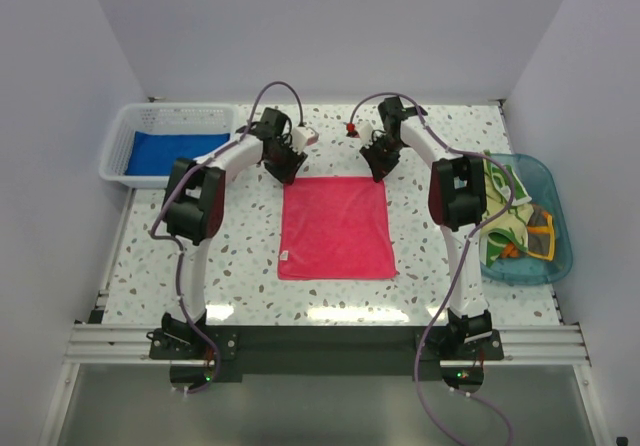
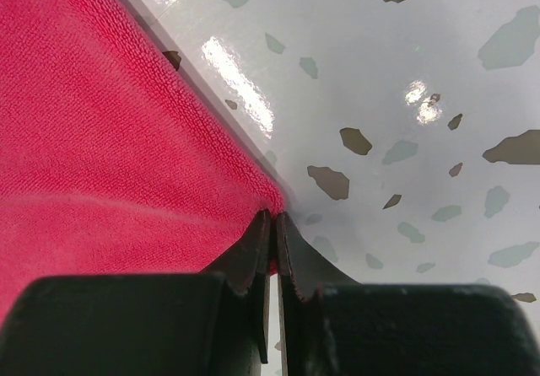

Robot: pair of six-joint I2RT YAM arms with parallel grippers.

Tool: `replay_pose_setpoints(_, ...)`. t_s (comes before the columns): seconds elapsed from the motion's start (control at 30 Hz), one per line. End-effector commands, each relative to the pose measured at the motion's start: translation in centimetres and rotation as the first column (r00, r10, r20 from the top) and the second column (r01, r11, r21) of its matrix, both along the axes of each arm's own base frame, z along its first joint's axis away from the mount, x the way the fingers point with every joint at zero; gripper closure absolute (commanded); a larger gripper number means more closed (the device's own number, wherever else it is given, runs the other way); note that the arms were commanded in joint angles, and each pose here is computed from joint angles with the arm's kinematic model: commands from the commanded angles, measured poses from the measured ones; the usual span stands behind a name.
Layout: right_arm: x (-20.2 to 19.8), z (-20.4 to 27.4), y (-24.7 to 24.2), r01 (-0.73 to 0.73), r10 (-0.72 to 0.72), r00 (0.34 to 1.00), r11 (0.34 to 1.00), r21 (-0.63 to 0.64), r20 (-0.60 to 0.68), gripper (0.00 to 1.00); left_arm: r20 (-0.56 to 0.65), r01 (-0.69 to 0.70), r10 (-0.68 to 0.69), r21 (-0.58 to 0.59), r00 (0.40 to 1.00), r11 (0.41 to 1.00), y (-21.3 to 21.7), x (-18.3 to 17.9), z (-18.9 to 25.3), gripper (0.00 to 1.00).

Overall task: Fold and stack the towels
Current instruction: Fold the towel

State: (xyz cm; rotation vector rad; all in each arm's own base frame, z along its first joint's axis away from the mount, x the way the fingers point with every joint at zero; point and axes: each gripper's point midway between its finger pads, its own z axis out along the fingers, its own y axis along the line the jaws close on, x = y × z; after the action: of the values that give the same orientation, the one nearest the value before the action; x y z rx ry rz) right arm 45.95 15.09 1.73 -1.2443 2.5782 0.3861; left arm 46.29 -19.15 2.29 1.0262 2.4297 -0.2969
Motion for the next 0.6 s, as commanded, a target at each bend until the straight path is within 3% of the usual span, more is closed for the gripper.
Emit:
replay_pose_setpoints(0.0, -2.0, -2.3, -1.5, 0.000, -0.006, 0.997, 0.997, -0.075, -0.079, 1.00, -0.033, -0.002, 0.004, 0.033, 0.999, 0.999, 0.9, -0.4, -1.3, 0.55)
replay_pose_setpoints(0.3, -1.7, -2.6, -1.8, 0.003, -0.009, 0.998, 0.996, -0.093, -0.069, 1.00, -0.123, -0.015, 0.029, 0.112, 0.992, 0.994, 2.5, -2.5, -5.0, 0.65)
replay_pose_setpoints(0.37, -1.5, -2.3, -1.7, 0.005, -0.011, 0.998, 0.996, -0.089, -0.061, 1.00, -0.149, -0.013, 0.031, 0.125, 0.988, 0.992, 2.8, -2.9, -5.9, 0.73)
replay_pose_setpoints(0.4, -1.3, -1.9, -1.5, 0.009, -0.013, 0.999, 0.996, -0.085, -0.049, 1.00, -0.156, -0.009, 0.029, 0.128, 0.987, 0.992, 2.8, -3.1, -6.1, 0.83)
replay_pose_setpoints(0.5, -0.7, -0.6, -0.5, 0.032, -0.033, 0.999, 0.999, -0.041, -0.017, 1.00, -0.146, -0.001, 0.018, 0.119, 0.989, 0.993, 2.5, -2.7, -5.9, 1.00)
replay_pose_setpoints(0.57, 0.3, 1.5, 0.1, 0.054, -0.053, 0.997, 0.998, -0.012, 0.049, 1.00, -0.109, 0.002, 0.010, 0.105, 0.994, 0.995, 2.2, -1.9, -4.4, 1.00)
